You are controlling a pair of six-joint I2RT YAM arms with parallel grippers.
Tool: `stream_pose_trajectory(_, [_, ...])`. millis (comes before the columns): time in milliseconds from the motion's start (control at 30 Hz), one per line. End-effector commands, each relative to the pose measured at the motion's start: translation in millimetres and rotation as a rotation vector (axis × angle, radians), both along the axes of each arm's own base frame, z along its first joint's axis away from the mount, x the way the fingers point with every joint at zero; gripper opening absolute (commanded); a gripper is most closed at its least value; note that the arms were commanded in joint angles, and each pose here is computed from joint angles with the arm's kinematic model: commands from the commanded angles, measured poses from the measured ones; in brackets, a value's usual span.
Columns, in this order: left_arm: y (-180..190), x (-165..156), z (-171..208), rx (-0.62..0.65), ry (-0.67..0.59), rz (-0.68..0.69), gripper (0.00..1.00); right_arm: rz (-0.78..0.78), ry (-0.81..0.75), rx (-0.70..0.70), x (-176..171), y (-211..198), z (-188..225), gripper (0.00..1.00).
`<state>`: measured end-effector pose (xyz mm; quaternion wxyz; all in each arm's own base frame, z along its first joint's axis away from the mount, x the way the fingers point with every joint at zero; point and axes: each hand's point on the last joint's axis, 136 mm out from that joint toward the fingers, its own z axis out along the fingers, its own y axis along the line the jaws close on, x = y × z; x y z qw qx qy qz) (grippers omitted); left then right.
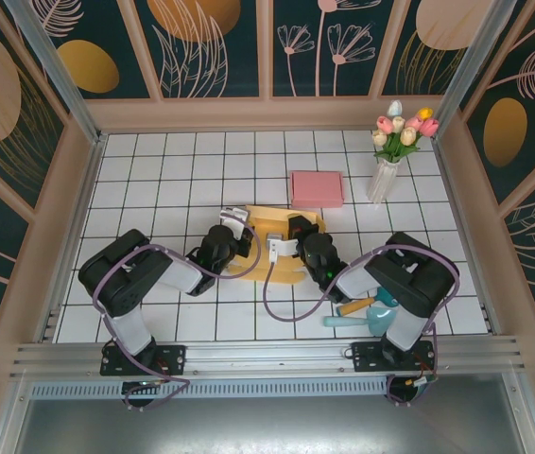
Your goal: Fold the paper box
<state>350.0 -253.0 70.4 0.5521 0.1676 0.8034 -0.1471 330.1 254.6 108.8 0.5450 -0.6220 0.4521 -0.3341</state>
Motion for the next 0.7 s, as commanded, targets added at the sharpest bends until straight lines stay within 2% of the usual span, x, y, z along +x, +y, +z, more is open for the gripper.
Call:
stream_pose_trajectory(0, [-11,10,18,-0.064,-0.042,-0.005,0.26,0.025,0.169,-0.233,-24,-16,-75,0.00])
stream_pose_trajectory(167, [-10,15,18,-0.083,-0.033,0.032,0.27,0.023,0.148,-0.297,-25,-18,-83,0.00])
stream_pose_trajectory(300, [4,27,18,-0.067,-0.040,0.147,0.24,0.024,0.145,-0.319,-25,-18,-88,0.00])
stream_pose_trajectory(367, [18,38,10,-0.017,-0.042,0.256,0.17,0.021,0.151,-0.314,-25,-18,-89,0.00])
stream_pose_trajectory(467, [56,52,-1,0.103,-0.044,0.512,0.00,0.016,0.155,-0.292,-25,-18,-86,0.00])
stream_pose_trajectory(567, [97,48,-7,0.189,-0.052,0.771,0.00,0.016,0.156,-0.273,-24,-18,-82,0.00])
stream_pose_trajectory(667, [107,43,-8,0.206,-0.056,0.824,0.00,0.017,0.161,-0.246,-24,-15,-77,0.00])
